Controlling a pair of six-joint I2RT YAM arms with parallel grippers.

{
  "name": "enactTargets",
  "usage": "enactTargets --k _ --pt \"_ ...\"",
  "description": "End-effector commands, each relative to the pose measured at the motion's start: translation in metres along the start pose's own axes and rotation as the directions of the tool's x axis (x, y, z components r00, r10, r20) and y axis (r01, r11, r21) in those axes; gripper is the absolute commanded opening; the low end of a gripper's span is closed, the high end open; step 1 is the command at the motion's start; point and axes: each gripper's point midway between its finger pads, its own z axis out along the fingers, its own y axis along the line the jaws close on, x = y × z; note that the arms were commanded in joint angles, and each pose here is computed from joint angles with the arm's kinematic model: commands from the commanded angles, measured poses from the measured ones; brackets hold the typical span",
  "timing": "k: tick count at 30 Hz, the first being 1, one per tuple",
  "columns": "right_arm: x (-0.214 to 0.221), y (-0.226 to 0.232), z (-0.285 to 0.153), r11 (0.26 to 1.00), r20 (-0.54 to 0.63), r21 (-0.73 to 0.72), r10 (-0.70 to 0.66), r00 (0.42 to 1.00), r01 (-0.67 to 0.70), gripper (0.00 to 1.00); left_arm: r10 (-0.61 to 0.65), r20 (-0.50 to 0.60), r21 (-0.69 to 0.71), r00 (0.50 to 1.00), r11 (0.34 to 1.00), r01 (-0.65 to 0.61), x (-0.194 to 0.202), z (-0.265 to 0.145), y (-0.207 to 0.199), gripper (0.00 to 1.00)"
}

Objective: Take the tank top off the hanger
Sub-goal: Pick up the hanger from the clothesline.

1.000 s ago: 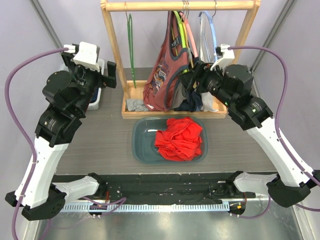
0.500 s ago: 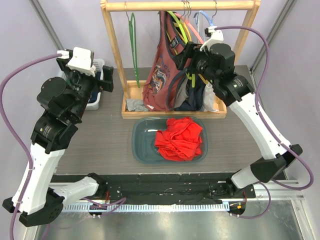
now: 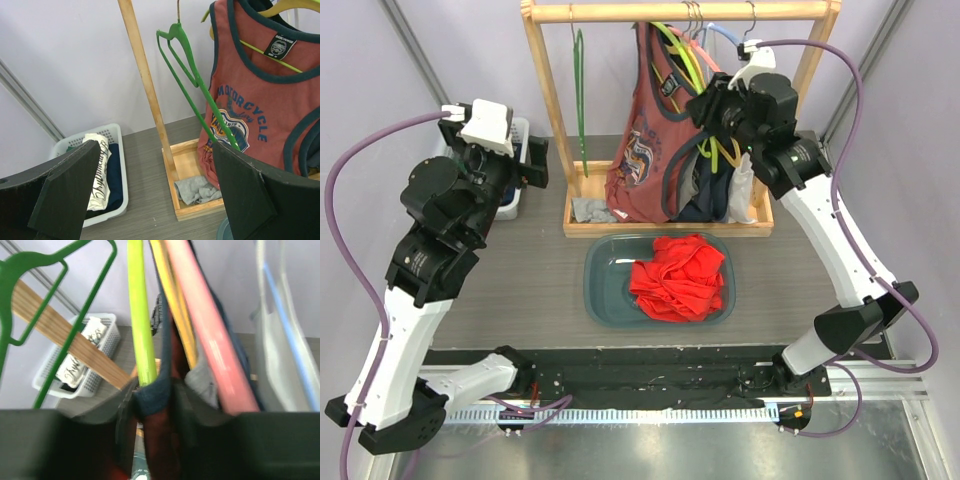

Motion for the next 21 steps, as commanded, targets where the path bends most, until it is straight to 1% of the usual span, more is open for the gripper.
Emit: enactTargets --k 1,3,4,9,13,15,18,19,21 --pt "-0.024 -0.016 -0.005 1.000 0.060 0.020 0.012 0.998 -0.013 0.12 -0.010 0.058 -0.007 0.998 1.000 0.011 -0.017 0.000 0.004 1.00" --pt "-0.024 -0.033 -0.006 0.998 0.060 0.062 0.014 0.998 -0.018 0.03 -0.012 0.058 -0.007 0.998 1.000 0.012 -0.018 0.001 0.004 1.00" --pt "-0.024 -0.039 -0.007 0.997 0.062 0.078 0.012 0.998 -0.016 0.01 -0.014 0.061 -0.006 0.998 1.000 0.014 -0.019 0.001 0.003 1.00" --pt "-0.041 -0.074 -0.021 0.984 0.112 0.179 -0.004 0.994 -0.016 0.01 -0.014 0.056 -0.003 0.998 1.000 0.014 -0.018 0.003 0.002 1.00" --pt "-0.055 -0.096 -0.035 0.973 0.149 0.229 -0.009 0.989 -0.026 0.01 -0.015 0.057 -0.006 0.998 1.000 0.016 -0.017 0.002 0.003 1.00" --pt "-0.053 -0.102 -0.038 0.971 0.150 0.238 -0.009 0.989 -0.027 0.01 -0.015 0.054 -0.003 0.998 1.000 0.015 -0.017 0.002 0.002 1.00" --pt "-0.050 -0.095 -0.037 0.983 0.139 0.184 -0.001 0.990 -0.025 0.01 -0.016 0.054 -0.003 0.998 1.000 0.016 -0.016 0.001 0.003 1.00" --pt "-0.045 -0.082 -0.031 0.993 0.116 0.114 0.005 0.993 -0.019 0.01 -0.017 0.056 -0.003 0.998 1.000 0.017 -0.017 0.001 0.003 1.00" --pt "-0.042 -0.068 -0.026 0.999 0.097 0.030 0.019 0.995 -0.023 0.01 -0.018 0.056 0.000 0.998 1.000 0.018 -0.017 0.001 0.002 1.00"
